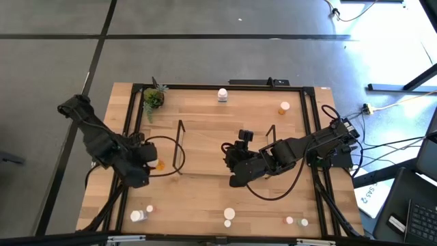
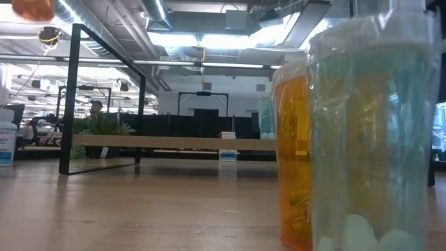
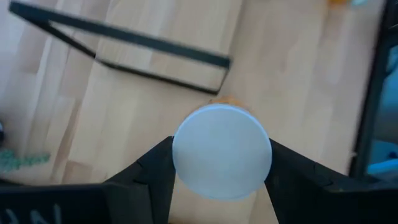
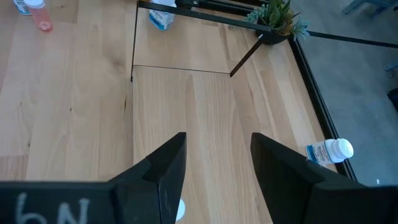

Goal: Pick and place medicine bottles onto shelf by color
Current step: Put the middle orange pill bottle on the shelf

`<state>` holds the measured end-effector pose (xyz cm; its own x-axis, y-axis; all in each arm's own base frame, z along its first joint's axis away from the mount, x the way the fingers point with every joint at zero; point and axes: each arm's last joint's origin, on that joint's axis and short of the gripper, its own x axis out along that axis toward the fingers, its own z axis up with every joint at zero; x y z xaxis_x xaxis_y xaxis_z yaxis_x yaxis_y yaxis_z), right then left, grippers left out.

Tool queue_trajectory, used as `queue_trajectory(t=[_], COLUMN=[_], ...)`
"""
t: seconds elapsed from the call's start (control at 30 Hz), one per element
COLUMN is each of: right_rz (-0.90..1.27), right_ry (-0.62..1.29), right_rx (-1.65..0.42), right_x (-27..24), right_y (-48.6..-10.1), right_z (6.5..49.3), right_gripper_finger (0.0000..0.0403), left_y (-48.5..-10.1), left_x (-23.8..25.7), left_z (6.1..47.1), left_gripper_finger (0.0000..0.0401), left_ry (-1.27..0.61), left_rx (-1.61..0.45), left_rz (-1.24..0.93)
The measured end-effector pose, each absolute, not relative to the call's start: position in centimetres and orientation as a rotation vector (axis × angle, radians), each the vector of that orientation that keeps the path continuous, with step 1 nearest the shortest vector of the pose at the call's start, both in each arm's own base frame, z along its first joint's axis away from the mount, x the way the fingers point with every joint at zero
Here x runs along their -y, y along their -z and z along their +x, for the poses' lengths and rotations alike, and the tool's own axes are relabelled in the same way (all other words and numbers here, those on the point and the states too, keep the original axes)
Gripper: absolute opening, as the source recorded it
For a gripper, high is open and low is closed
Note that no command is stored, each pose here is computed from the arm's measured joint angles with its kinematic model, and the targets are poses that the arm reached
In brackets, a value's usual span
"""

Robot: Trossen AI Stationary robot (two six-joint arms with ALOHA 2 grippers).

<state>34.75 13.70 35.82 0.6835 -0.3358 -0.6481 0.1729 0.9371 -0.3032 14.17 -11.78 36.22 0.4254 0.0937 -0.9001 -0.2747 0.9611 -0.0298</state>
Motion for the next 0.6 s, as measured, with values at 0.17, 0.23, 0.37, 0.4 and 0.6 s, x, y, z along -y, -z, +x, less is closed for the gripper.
queue_trajectory(t=[0.17, 0.23, 0.37, 0.4, 0.6], right_rz=[-0.225, -0.225, -0.223, -0.221, -0.203], right_ry=[0.288, 0.288, 0.288, 0.287, 0.252], right_rx=[-0.768, -0.767, -0.764, -0.760, -0.765], right_x=[-13.7, -13.7, -13.7, -13.7, -13.9], right_y=[-35.8, -35.8, -35.8, -35.9, -35.9], right_z=[34.8, 34.8, 34.8, 34.8, 34.9], right_gripper_finger=[0.0181, 0.0181, 0.0181, 0.0181, 0.0181], left_y=[-38.0, -38.4, -38.4, -38.4, -38.3], left_x=[11.9, 12.0, 12.4, 12.6, 13.3], left_z=[14.1, 14.4, 15.8, 16.3, 19.5], left_gripper_finger=[0.0194, 0.0194, 0.0194, 0.0194, 0.0194], left_ry=[-0.195, -0.194, -0.196, -0.203, -0.193], left_rx=[-1.038, -1.018, -1.008, -1.010, -1.033], left_rz=[-0.170, -0.153, -0.099, -0.086, 0.026])
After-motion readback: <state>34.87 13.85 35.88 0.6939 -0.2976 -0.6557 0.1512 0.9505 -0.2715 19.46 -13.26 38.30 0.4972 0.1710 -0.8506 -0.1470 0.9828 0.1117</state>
